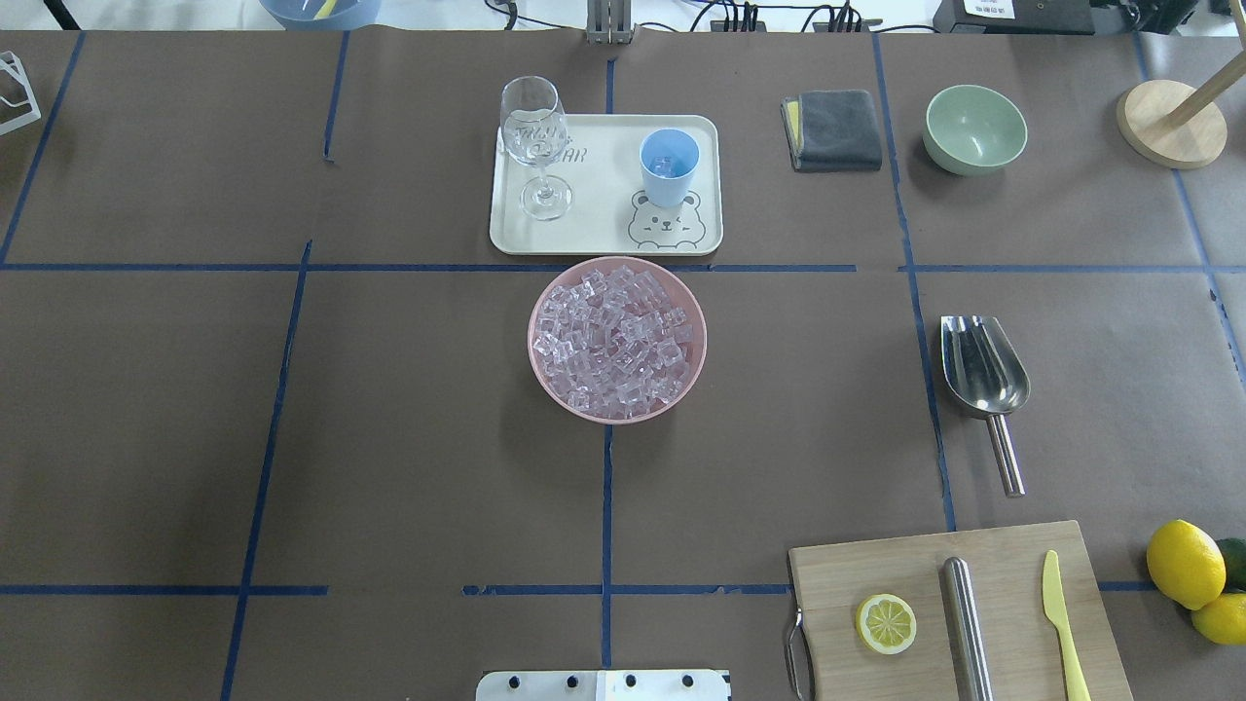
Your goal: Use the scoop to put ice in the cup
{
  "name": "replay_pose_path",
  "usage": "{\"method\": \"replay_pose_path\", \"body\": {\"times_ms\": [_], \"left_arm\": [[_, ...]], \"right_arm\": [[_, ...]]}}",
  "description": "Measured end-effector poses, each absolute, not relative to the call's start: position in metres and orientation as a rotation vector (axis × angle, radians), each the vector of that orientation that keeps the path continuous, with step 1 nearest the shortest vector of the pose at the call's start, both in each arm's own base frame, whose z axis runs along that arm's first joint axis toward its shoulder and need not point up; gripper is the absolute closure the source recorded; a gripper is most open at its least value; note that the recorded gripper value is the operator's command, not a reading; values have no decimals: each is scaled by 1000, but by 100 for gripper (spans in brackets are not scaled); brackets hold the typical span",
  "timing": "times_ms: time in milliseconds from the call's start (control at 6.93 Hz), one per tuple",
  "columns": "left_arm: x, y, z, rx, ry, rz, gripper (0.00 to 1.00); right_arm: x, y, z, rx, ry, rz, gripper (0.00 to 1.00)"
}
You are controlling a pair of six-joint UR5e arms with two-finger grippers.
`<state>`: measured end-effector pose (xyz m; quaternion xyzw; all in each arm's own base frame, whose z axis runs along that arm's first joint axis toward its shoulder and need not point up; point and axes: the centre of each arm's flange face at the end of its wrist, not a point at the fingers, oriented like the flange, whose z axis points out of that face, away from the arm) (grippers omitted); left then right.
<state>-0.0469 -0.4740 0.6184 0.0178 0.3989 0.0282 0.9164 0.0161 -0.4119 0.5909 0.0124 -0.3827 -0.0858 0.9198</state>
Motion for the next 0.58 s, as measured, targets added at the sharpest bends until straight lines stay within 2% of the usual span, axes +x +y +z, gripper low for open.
{"method": "replay_pose_path", "body": {"times_ms": [578], "left_arm": [[-53,-477,635,7,774,39,0]], "right_arm": [[27,-408,590,17,-777,-164,0]]}}
